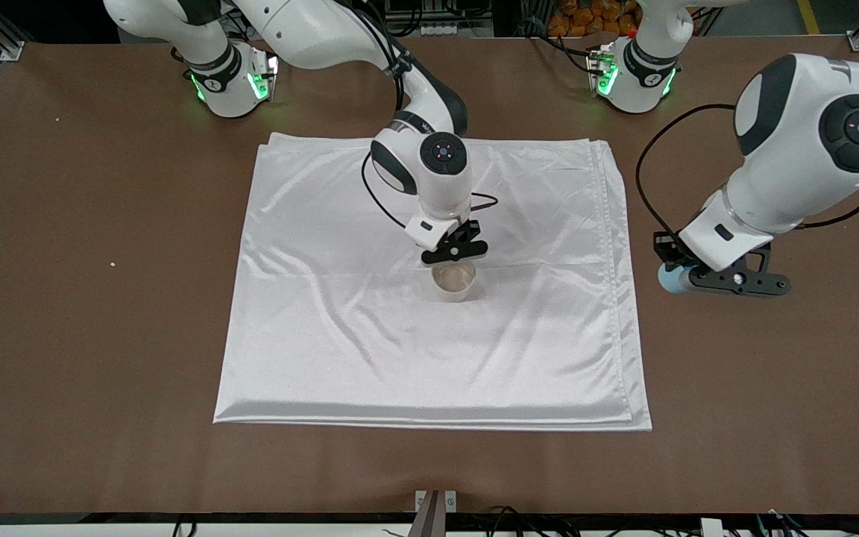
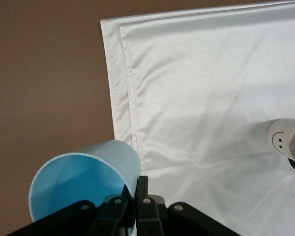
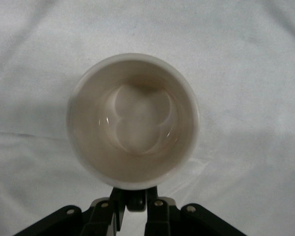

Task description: Place blue cup into white mug on cloth

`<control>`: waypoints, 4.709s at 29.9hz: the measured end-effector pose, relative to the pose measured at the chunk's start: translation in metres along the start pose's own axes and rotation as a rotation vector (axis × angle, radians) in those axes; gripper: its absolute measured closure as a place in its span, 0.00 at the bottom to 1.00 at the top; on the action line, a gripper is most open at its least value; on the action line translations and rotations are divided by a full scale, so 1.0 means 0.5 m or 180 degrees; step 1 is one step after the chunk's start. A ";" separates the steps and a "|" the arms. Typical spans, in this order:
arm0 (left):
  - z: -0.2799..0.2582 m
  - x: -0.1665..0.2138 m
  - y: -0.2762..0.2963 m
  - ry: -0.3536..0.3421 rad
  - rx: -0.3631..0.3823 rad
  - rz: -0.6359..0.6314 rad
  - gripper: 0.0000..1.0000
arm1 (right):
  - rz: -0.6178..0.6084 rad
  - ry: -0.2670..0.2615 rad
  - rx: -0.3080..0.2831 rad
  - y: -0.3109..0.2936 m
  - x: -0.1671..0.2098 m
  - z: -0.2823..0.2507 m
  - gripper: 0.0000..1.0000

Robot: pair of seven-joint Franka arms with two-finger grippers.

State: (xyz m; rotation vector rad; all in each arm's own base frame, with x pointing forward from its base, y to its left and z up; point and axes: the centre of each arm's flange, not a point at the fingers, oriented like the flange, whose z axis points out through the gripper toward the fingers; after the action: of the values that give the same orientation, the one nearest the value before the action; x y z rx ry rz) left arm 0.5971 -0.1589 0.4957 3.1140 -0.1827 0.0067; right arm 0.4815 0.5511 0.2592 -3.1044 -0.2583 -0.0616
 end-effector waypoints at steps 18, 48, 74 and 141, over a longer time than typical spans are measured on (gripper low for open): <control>0.038 -0.020 0.157 -0.0122 -0.0092 -0.0177 0.96 | 0.0044 -0.0001 -0.0015 0.009 0.023 -0.121 0.00; 0.218 -0.003 0.533 -0.0284 -0.0216 -0.0318 0.96 | 0.0927 -0.0461 0.0001 0.726 0.104 -0.679 0.00; 0.369 -0.026 0.659 -0.0148 -0.0196 -0.0362 0.96 | 0.0678 -0.0250 -0.0146 0.999 0.124 -0.673 0.00; -0.034 -0.024 0.247 0.0226 0.0351 -0.0512 0.00 | 0.0554 -0.0020 -0.0133 1.153 0.085 -0.665 0.00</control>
State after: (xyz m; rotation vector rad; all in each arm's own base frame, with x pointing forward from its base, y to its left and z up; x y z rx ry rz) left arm 0.5705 -0.2795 0.5153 3.2216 0.0722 0.1286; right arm 0.6066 -0.0200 0.5803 -3.1538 0.0137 -0.0542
